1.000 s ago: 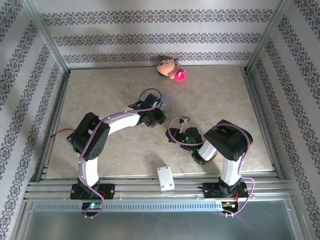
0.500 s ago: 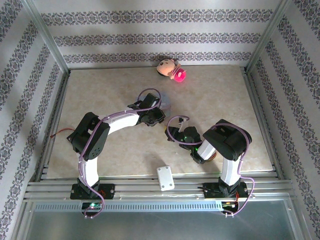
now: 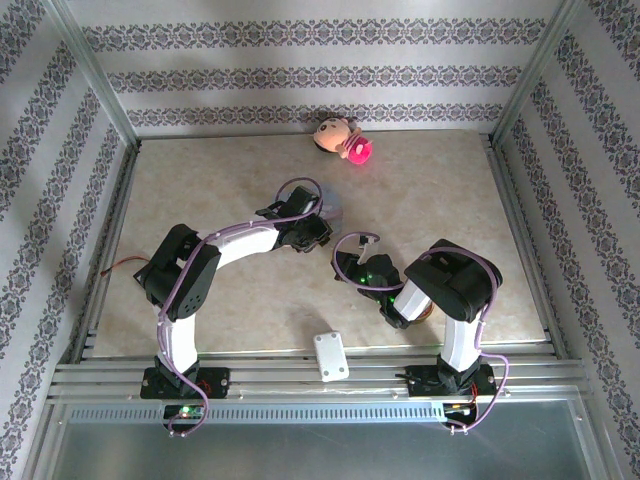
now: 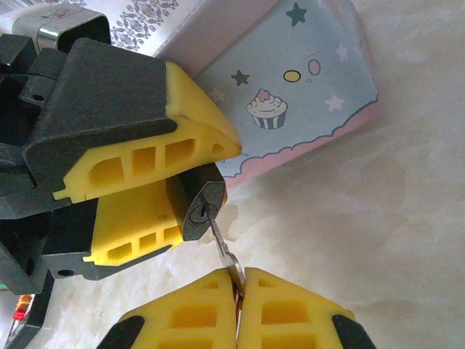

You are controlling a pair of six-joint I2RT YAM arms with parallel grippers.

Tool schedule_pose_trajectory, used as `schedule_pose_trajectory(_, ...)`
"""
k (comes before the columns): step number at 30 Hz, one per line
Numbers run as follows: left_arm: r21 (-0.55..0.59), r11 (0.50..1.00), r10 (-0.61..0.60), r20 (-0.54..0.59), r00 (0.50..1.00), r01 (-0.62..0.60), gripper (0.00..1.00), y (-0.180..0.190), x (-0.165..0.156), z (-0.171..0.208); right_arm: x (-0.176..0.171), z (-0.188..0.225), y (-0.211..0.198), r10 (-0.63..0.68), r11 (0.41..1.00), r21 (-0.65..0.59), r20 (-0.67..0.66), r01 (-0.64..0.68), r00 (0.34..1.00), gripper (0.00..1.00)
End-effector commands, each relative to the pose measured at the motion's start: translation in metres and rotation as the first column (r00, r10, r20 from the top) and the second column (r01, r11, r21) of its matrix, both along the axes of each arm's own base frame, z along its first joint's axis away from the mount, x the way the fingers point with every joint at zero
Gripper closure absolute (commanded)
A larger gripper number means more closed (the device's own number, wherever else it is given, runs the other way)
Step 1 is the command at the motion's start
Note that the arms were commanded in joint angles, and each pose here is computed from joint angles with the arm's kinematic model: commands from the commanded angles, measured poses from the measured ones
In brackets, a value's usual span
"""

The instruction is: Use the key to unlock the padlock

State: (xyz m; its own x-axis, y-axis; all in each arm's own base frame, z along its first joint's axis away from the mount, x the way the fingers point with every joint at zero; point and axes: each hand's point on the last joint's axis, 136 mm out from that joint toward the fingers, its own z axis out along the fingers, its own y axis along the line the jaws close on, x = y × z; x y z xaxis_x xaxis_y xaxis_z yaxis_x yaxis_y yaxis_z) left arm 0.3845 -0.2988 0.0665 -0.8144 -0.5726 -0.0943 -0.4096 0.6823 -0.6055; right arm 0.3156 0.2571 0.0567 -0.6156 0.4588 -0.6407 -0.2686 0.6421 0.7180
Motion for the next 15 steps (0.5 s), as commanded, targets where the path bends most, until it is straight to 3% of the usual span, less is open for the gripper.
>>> schedule_pose_trajectory(1, -0.058, 0.998, 0.001, 0.01, 1.0, -0.001, 0.87, -0.009, 0.005, 0.007, 0.001, 0.01, 0.007, 0.01, 0.999, 0.03, 0.038, -0.011, 0.999, 1.0)
schedule_pose_trajectory(15, -0.064, 0.998, 0.019, 0.029, 0.999, -0.017, 0.88, -0.007, 0.007, 0.01, -0.01, 0.003, 0.014, 0.06, 0.998, 0.02, 0.017, -0.06, 0.998, 1.0)
